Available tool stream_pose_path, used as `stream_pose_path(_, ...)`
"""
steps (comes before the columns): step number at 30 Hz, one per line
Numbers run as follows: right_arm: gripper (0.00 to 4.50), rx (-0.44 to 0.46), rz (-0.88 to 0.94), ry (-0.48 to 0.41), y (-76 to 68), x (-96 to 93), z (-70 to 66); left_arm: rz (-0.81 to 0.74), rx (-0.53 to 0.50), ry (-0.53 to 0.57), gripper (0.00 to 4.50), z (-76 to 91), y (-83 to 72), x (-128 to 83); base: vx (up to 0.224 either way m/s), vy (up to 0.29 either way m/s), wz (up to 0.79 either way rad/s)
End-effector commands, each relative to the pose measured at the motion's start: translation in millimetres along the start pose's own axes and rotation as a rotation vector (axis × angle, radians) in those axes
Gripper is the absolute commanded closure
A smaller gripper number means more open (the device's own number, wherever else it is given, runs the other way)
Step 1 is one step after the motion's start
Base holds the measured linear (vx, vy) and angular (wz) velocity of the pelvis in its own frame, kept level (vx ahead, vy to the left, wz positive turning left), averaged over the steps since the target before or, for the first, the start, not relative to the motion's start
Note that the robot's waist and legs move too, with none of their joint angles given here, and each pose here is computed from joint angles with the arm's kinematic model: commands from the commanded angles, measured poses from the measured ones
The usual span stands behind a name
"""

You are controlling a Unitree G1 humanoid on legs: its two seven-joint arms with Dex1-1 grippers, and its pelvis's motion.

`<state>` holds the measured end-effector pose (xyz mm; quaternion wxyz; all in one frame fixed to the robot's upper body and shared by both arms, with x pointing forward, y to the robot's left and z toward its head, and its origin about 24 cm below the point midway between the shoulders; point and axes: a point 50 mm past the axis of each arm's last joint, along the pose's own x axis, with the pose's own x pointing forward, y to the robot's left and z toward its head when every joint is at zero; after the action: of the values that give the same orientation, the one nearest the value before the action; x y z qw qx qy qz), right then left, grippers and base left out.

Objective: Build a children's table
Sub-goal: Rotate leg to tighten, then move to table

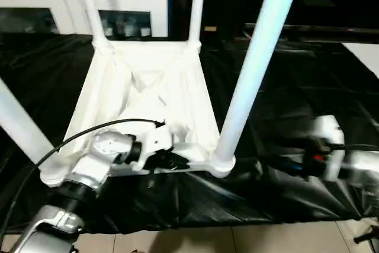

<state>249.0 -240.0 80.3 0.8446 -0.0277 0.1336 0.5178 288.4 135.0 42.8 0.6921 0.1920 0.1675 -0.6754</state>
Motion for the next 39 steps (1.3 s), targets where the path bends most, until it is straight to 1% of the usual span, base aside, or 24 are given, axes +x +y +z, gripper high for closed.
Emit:
stream_pose_path(1,1.44,-0.023,-0.024,-0.013,-1.3,-5.3,7.7,-0.112,-0.002,0.007,4.5,-6.0,-13.7,13,0.0,0.0,0.0)
stream_pose_path(2,1.44,-0.022,-0.064,-0.004,-3.0,-4.9,6.9,-0.1,-0.007,-0.014,4.5,-4.9,-13.4,13,0.0,0.0,0.0)
stream_pose_path(3,1.43,-0.021,-0.071,-0.002,-3.3,-4.7,6.7,-0.097,-0.008,-0.018,4.06,-4.6,-13.3,13,0.0,0.0,0.0)
stream_pose_path(5,1.43,-0.004,-0.209,0.033,-8.9,2.7,1.3,0.002,0.017,-0.089,3.95,3.1,-9.1,6,0.0,0.0,0.0)
stream_pose_path(7,1.43,-0.008,-0.254,0.03,-10.9,5.5,0.4,0.045,0.013,-0.131,3.69,7.7,-7.0,3,0.0,0.0,0.0)
stream_pose_path(9,1.1,0.002,-0.349,0.021,-14.3,9.8,-1.2,0.147,-0.002,-0.205,3.48,15.4,-2.5,-4,0.0,0.0,0.0)
stream_pose_path(10,1.1,0.011,-0.41,0.0,-14.6,12.9,-1.3,0.286,0.011,-0.23,3.45,18.5,3.5,-10,0.0,0.0,0.0)
stream_pose_path(11,1.07,0.014,-0.419,-0.004,-14.6,13.4,-1.3,0.308,0.013,-0.234,3.39,18.9,4.4,-11,0.0,0.0,0.0)
stream_pose_path(12,0.96,0.016,-0.444,-0.016,-14.1,14.8,-0.8,0.381,-0.006,-0.252,3.26,19.6,7.5,-14,0.0,0.0,0.0)
stream_pose_path(13,0.81,0.024,-0.501,-0.037,-14.5,16.5,-0.1,0.482,-0.056,-0.265,3.12,18.8,10.7,-19,0.0,0.0,0.0)
stream_pose_path(14,0.7,0.026,-0.531,-0.047,-14.3,17.6,0.6,0.549,-0.091,-0.253,3.04,17.1,12.9,-21,0.0,0.0,0.0)
stream_pose_path(16,0.65,0.012,-0.595,-0.063,-12.4,20.2,2.0,0.726,-0.206,-0.178,2.93,8.5,18.9,-26,0.0,0.0,0.0)
stream_pose_path(17,0.53,0.014,-0.643,-0.069,-11.1,22.0,1.8,0.804,-0.262,-0.168,2.93,5.0,21.2,-29,0.0,0.0,0.0)
stream_pose_path(18,0.4,0.01,-0.707,-0.043,-9.4,24.6,-2.7,0.891,-0.319,-0.277,2.81,6.2,19.9,-32,0.0,0.0,0.0)
stream_pose_path(19,0.3,0.018,-0.755,-0.032,-6.2,28.7,-7.7,0.988,-0.333,-0.385,2.69,7.2,16.6,-37,0.0,0.0,0.0)
stream_pose_path(21,0.25,0.038,-0.769,-0.052,-3.9,32.5,-9.6,1.057,-0.329,-0.394,2.62,5.5,13.9,-39,0.0,0.0,0.0)
stream_pose_path(22,0.25,0.076,-0.791,-0.066,0.8,42.6,-15.2,1.184,-0.361,-0.385,2.62,-2.0,7.2,-43,0.0,0.0,0.0)
stream_pose_path(23,0.25,0.076,-0.791,-0.066,0.8,42.6,-15.2,1.184,-0.361,-0.385,2.62,-2.0,7.2,-43,0.0,0.0,0.0)
stream_pose_path(24,0.25,0.094,-0.795,-0.047,4.9,51.7,-19.5,1.237,-0.374,-0.381,2.62,-4.4,0.8,-44,0.0,0.0,0.0)
stream_pose_path(27,0.25,0.109,-0.832,-0.018,7.9,59.5,-27.3,1.292,-0.38,-0.372,2.62,-4.5,-10.8,-41,0.0,0.0,0.0)
stream_pose_path(31,0.25,0.143,-0.849,-0.037,11.7,63.4,-29.5,1.3,-0.4,-0.403,2.62,-3.4,-21.9,-34,0.0,0.0,0.0)
stream_pose_path(33,0.25,0.135,-0.85,-0.033,13.4,64.5,-29.9,1.307,-0.418,-0.393,2.62,-4.2,-23.8,-30,0.0,0.0,0.0)
stream_pose_path(35,0.25,0.132,-0.844,-0.03,14.1,65.0,-30.0,1.304,-0.412,-0.395,2.62,-3.2,-23.7,-30,0.0,0.0,0.0)
stream_pose_path(39,0.25,0.115,-0.85,-0.024,14.2,63.7,-30.9,1.332,-0.384,-0.355,2.62,-3.7,-25.2,-34,-0.106,0.008,0.01)
